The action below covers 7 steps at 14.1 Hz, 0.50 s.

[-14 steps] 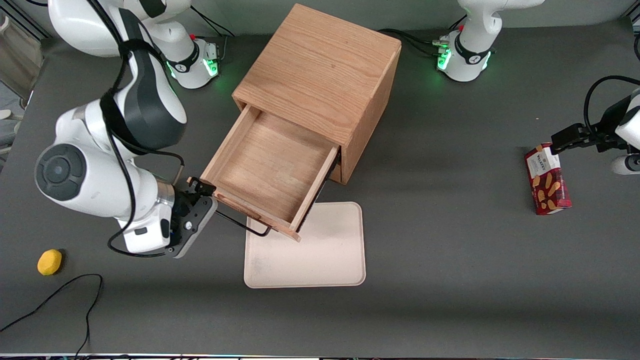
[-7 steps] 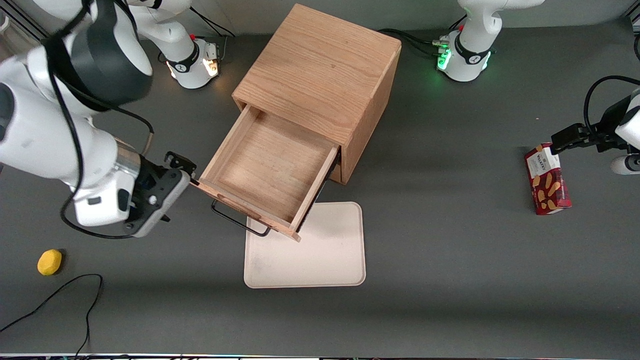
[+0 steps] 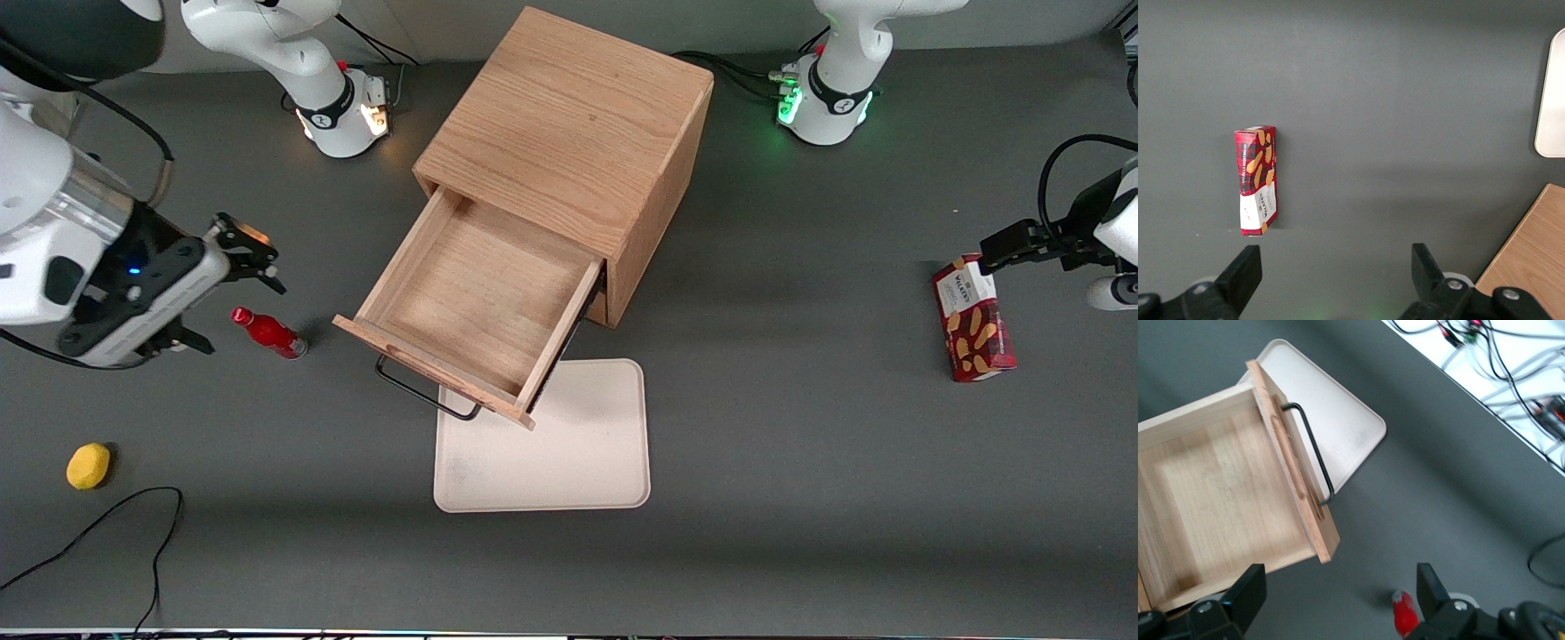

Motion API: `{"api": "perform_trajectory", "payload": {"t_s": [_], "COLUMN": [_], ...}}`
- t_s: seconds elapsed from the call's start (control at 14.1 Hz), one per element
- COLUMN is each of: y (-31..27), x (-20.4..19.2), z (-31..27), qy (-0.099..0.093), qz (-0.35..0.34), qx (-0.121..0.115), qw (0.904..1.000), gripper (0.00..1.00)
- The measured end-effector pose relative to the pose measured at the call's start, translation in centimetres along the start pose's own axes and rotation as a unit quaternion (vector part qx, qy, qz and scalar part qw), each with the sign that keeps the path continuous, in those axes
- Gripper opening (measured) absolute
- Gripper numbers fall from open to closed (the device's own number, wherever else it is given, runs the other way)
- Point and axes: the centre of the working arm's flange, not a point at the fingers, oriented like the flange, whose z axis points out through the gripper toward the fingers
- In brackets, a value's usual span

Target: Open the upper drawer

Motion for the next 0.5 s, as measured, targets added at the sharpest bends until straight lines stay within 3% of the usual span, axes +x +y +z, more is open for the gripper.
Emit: {"api": "perform_trajectory", "payload": {"t_s": [0.5], "y": [6.5], "x": [-10.2], "z": [-4.2], "qy": [0.003], "qz": [0.104], "qx": [-0.001], "qw": [0.9946], "gripper": [1.00]}}
